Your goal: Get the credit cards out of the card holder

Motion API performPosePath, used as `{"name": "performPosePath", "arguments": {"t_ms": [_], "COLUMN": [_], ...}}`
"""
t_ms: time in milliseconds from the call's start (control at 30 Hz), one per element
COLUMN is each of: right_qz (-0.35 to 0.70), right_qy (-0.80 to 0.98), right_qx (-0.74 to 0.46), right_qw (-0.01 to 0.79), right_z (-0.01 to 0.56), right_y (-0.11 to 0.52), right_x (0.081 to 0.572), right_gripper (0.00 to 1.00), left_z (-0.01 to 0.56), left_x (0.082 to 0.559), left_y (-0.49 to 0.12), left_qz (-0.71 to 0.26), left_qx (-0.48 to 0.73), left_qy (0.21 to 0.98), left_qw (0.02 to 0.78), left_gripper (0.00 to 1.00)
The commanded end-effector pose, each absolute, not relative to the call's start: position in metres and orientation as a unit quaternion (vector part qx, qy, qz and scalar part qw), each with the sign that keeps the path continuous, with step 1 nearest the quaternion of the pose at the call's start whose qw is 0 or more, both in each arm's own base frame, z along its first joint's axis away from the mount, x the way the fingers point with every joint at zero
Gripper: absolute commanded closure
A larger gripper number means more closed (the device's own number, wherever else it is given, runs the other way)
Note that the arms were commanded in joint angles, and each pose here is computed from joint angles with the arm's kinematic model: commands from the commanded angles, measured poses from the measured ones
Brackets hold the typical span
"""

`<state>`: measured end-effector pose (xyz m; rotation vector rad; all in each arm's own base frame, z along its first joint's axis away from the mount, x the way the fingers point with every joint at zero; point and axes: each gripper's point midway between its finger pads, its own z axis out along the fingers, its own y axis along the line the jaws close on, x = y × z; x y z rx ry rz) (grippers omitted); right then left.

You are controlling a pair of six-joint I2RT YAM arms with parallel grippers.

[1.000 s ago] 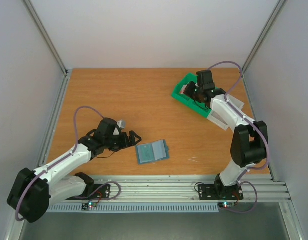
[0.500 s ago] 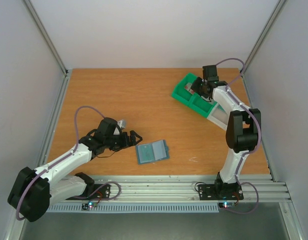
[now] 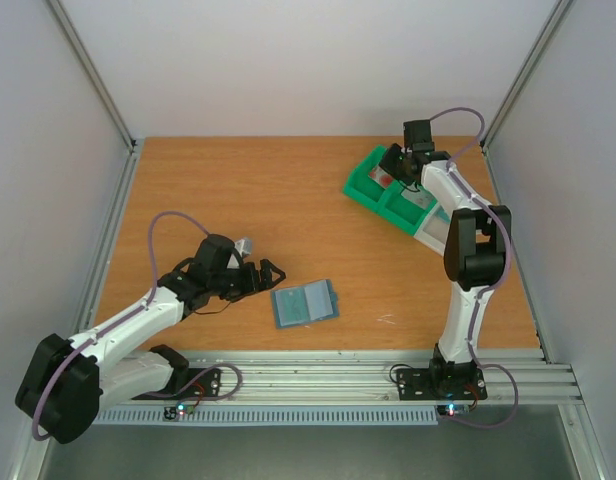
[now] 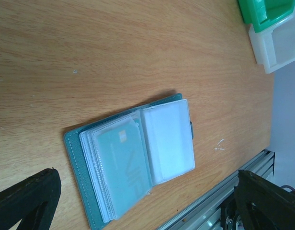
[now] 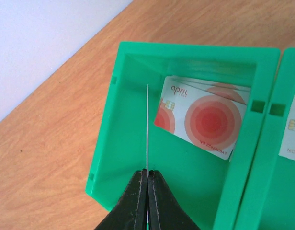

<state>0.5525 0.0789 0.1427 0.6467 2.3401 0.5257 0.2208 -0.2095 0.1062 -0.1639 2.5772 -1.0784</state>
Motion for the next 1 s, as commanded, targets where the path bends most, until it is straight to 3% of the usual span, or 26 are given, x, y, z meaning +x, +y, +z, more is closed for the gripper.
{"name": "performPosePath", "arguments": {"t_ms": [0,967], "right_qz": [0.205,0.199], "right_qy": [0.887,0.906], "right_qx": [0.256,0.234], "right_qw": [0.324,0.29], "right_z": [0.147,0.125], "right_y": [0.075,0.076], "right_x": [0.565,0.593], "right_gripper": [0.99,0.97], "left_z": [0.116,0.13], "left_x": [0.223,0.216], "left_y": [-0.215,-0.207], "left_qz": [-0.397,-0.406], "left_qx": [-0.049,-0.054], "left_qy": [0.899,0.889], "left_qw": [0.179,0.204], "left_gripper": [0.01,0.01]}}
